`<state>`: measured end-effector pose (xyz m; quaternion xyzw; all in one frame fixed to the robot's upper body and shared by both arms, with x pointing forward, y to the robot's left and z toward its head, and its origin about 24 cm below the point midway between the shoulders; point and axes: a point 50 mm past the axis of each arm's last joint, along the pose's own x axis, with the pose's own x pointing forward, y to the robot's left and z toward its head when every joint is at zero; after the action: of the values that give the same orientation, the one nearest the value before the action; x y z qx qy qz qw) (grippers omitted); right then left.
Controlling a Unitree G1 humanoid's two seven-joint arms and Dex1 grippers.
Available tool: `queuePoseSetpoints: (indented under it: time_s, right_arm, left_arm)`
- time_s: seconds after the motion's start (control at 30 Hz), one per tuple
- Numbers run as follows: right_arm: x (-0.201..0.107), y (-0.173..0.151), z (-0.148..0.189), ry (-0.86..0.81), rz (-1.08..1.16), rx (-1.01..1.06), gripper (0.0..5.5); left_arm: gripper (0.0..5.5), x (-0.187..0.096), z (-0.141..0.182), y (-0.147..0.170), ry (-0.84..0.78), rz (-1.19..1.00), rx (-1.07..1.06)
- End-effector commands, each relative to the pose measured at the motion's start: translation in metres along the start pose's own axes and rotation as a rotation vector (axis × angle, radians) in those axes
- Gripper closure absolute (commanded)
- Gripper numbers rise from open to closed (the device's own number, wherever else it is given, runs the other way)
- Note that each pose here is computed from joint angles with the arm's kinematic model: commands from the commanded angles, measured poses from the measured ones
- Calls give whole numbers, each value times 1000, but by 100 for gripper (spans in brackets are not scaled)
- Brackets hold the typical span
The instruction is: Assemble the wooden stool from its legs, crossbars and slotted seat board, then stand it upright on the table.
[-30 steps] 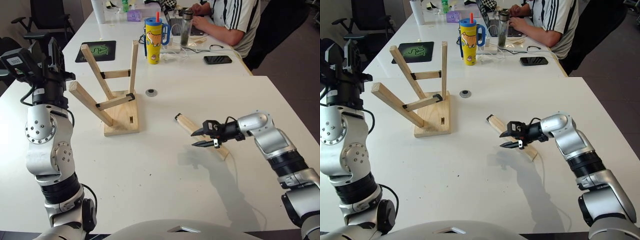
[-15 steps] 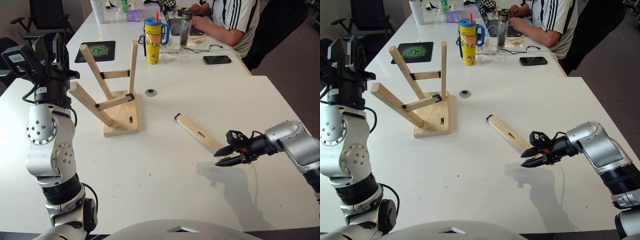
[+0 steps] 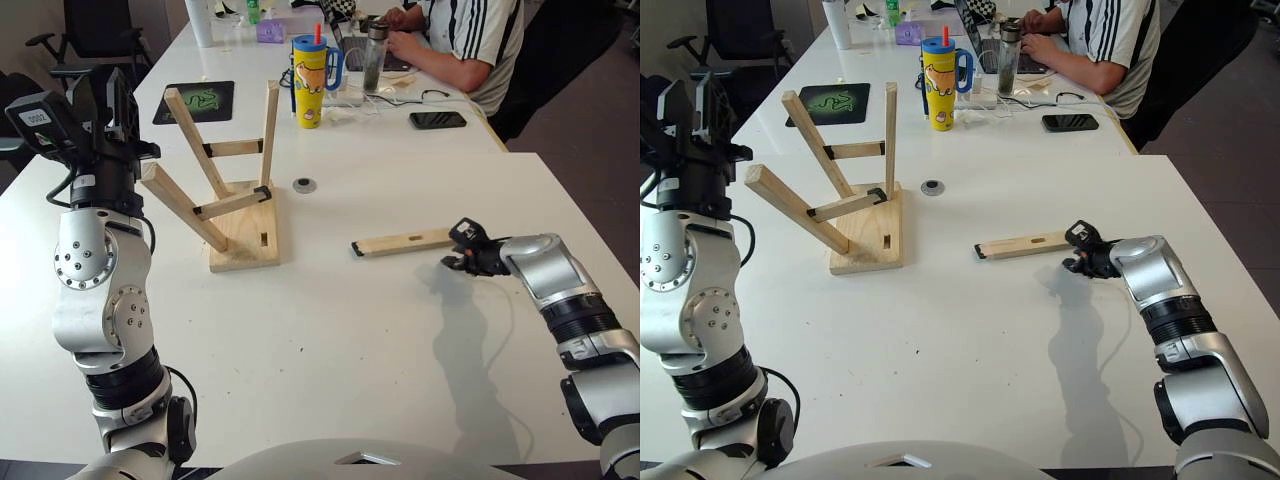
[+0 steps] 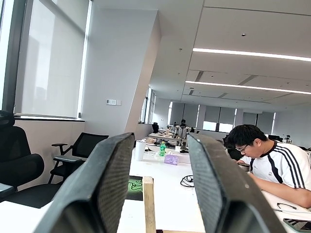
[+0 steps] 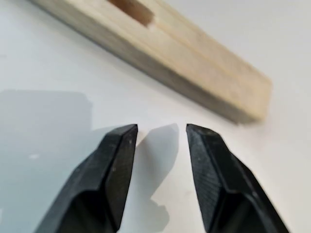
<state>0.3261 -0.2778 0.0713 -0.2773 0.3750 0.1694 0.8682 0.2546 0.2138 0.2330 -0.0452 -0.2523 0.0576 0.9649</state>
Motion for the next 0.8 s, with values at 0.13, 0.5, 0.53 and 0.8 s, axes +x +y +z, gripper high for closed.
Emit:
queuePoseSetpoints:
  time_s: [0.13,0.5,0.53,0.8]
  right_arm:
    - [15,23,42,-220,29,109,363]
    - [13,45,65,-174,87,900,363]
    - [11,48,70,-192,106,956,346]
    - [13,60,95,-199,-35,1076,224]
  left_arm:
    - [346,2,1,-1,1,-4,3]
    - [346,4,1,-3,0,-12,2]
    - [346,5,1,-3,0,-13,2]
    - [346,5,3,-4,-5,-21,1]
